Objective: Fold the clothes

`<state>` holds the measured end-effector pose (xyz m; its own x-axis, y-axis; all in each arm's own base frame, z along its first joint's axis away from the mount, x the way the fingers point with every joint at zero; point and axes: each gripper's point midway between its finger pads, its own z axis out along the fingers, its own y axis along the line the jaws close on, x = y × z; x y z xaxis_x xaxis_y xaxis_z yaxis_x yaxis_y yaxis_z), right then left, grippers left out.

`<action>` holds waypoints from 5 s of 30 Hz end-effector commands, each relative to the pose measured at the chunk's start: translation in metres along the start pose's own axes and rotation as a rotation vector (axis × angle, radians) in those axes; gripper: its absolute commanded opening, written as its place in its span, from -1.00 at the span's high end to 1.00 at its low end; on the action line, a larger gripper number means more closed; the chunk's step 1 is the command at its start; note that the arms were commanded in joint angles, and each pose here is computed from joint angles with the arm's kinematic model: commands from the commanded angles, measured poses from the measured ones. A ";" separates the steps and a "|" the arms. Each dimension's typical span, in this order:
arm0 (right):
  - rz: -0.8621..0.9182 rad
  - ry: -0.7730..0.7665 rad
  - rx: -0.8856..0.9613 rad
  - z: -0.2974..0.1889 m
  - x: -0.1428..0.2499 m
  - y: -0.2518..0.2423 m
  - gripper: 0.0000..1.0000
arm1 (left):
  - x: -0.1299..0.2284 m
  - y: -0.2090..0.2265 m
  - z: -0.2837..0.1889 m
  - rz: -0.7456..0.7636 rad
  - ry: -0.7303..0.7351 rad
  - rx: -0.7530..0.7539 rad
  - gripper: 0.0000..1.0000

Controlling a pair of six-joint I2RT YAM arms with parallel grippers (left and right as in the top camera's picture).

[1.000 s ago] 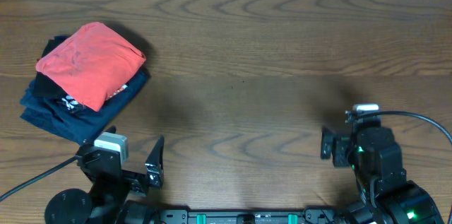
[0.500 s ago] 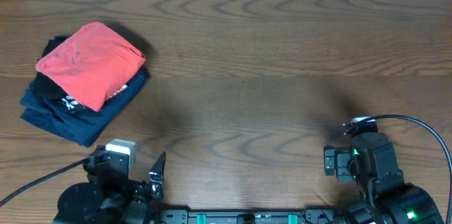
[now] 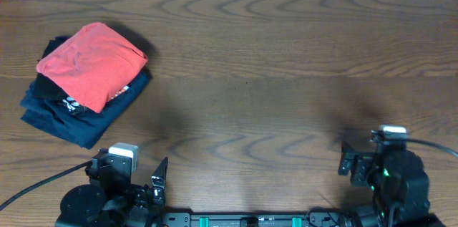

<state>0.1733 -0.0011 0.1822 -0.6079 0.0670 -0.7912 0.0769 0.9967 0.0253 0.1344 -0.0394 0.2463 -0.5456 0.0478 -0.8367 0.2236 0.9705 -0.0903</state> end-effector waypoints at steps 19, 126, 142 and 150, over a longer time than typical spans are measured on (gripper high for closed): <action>-0.050 -0.662 -0.160 0.059 -0.038 0.032 -0.99 | 0.002 0.001 0.001 -0.003 0.007 -0.006 -0.96; -0.142 -0.584 -0.164 0.070 -0.021 0.037 -0.99 | 0.034 0.076 0.137 -0.025 -0.431 -0.274 -0.96; -0.142 -0.584 -0.164 0.070 -0.021 0.037 -0.99 | 0.034 0.076 0.137 -0.025 -0.431 -0.274 -0.96; -0.142 -0.584 -0.164 0.070 -0.021 0.037 -0.98 | 0.034 0.076 0.137 -0.025 -0.430 -0.274 -0.96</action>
<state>0.2444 0.0325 0.1570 -0.0690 -0.0451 -0.9966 -0.1277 0.9912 -0.0360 0.2435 0.0014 0.1545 -0.1145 -0.0324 -0.9929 -0.0256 0.9992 -0.0297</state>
